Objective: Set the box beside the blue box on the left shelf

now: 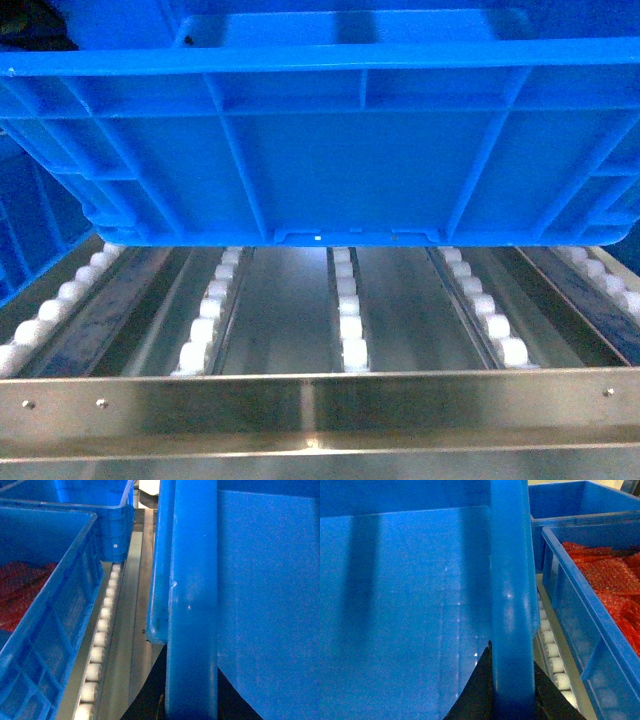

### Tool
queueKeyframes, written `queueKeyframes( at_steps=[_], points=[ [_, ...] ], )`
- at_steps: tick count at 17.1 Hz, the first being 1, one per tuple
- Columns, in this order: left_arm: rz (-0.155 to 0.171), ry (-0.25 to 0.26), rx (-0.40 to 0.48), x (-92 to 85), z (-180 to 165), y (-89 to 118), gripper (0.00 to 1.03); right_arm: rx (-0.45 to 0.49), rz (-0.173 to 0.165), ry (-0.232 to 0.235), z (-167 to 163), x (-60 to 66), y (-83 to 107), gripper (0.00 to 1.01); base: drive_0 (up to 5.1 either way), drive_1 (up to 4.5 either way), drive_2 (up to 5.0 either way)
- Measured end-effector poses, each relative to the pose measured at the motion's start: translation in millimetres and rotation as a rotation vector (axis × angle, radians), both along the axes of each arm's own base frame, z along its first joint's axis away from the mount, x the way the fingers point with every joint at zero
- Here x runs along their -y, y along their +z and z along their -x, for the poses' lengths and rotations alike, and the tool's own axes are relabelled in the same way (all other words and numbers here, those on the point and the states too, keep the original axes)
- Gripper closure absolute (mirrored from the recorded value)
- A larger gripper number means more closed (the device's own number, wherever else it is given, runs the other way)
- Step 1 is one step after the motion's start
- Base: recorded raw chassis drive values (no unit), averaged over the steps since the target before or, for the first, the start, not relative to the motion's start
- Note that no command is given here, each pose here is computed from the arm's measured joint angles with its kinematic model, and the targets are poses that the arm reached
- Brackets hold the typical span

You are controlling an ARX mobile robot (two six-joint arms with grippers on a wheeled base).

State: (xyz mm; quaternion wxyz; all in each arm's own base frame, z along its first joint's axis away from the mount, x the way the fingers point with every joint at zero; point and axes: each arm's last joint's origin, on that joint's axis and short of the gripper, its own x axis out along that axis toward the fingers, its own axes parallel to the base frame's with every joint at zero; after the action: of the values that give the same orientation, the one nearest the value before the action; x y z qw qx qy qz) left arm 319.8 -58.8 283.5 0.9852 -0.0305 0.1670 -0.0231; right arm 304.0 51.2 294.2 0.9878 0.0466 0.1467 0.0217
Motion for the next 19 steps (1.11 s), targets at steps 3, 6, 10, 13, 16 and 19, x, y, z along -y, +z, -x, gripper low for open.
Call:
queueKeyframes(
  at_steps=[3, 6, 10, 13, 16, 19],
  points=[
    [0.0, 0.001, -0.001, 0.0, 0.1, 0.0, 0.96, 0.004, -0.001, 0.001, -0.1, 0.0, 0.4, 0.92, 0.1, 1.48, -1.4],
    [0.002, 0.0, 0.008, 0.2, -1.0, -0.1, 0.96, 0.006, -0.001, 0.0, -0.8, -0.2, 0.0, 0.92, 0.0, 0.0, 0.0],
    [-0.001, 0.0, -0.005, 0.2, -1.0, -1.6, 0.96, -0.003, 0.001, 0.0, -0.8, -0.1, -1.1, 0.92, 0.0, 0.0, 0.0],
    [-0.001, 0.0, -0.005, 0.2, -1.0, -1.6, 0.96, -0.003, 0.001, 0.0, -0.8, -0.1, -1.1, 0.92, 0.0, 0.0, 0.0],
    [-0.001, 0.0, -0.004, 0.2, -1.0, -1.6, 0.96, -0.003, 0.001, 0.0, -0.8, -0.1, -1.1, 0.92, 0.0, 0.0, 0.0],
    [-0.001, 0.0, -0.005, 0.2, -1.0, -1.6, 0.96, -0.003, 0.001, -0.001, -0.8, -0.1, -1.1, 0.92, 0.0, 0.0, 0.0]
  ],
)
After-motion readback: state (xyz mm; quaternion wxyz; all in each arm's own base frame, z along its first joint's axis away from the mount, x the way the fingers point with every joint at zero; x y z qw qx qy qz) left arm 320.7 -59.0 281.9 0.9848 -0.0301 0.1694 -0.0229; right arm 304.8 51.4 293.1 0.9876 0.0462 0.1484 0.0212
